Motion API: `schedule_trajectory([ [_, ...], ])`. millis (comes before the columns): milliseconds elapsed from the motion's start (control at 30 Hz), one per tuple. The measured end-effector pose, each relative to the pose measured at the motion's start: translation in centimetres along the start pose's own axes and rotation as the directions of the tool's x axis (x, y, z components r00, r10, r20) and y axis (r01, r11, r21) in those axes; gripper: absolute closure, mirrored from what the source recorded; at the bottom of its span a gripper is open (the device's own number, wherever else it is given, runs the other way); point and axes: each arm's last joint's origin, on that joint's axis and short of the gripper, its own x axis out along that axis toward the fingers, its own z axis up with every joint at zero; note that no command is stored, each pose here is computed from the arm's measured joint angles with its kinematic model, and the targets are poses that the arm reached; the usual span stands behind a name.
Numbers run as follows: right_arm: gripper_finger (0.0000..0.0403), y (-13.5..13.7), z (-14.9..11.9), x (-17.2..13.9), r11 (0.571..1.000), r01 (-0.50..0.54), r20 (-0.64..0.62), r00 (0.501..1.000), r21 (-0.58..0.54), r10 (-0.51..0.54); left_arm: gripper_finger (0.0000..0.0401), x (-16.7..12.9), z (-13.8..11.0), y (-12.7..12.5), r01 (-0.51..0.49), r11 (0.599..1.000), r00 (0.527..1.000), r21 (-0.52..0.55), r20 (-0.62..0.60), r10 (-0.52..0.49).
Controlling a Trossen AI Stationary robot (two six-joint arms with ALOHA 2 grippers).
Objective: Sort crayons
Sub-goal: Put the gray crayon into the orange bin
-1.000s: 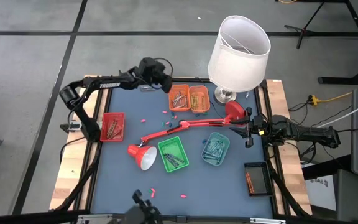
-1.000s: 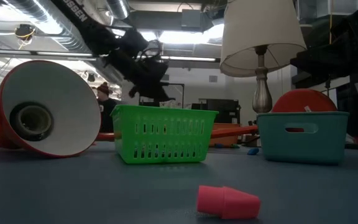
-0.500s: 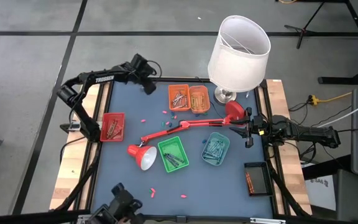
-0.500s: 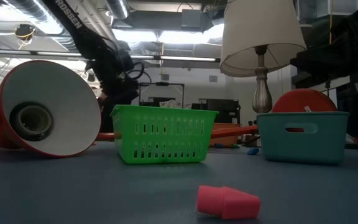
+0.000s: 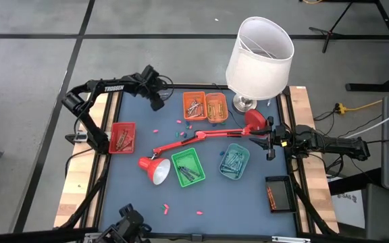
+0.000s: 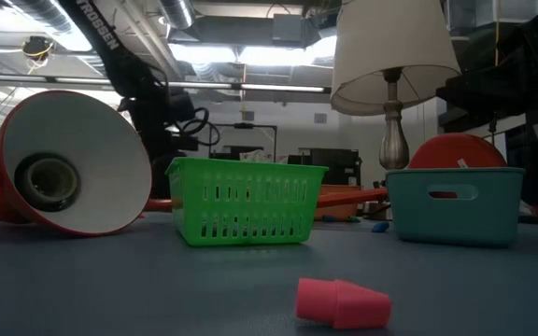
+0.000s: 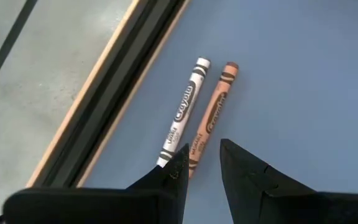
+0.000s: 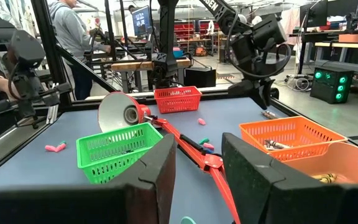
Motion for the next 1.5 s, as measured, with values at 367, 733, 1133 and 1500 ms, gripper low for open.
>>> schedule_trajectory([
  [367, 0.0274, 0.0, 0.0, 0.0, 1.0, 0.0, 0.0, 1.0, 0.0, 0.0, 0.0326, 0.5, -0.7, -0.3, 0.011, 1.0, 1.0, 0.001, 0.01, -0.012],
  [733, 0.0274, 0.0, 0.0, 0.0, 1.0, 0.0, 0.0, 1.0, 0.0, 0.0, 0.0326, 1.2, -1.6, -0.7, 0.001, 1.0, 0.999, 0.0, 0.034, -0.001],
  [1133, 0.0274, 0.0, 0.0, 0.0, 1.0, 0.0, 0.0, 1.0, 0.0, 0.0, 0.0326, 1.8, -3.7, 0.1, 0.008, 0.999, 1.0, -0.047, 0.0, -0.008],
  [1500, 0.0274, 0.0, 0.0, 0.0, 1.0, 0.0, 0.0, 1.0, 0.0, 0.0, 0.0327, 1.8, -4.0, 0.0, 0.099, 0.993, 0.995, -0.059, 0.028, -0.098],
])
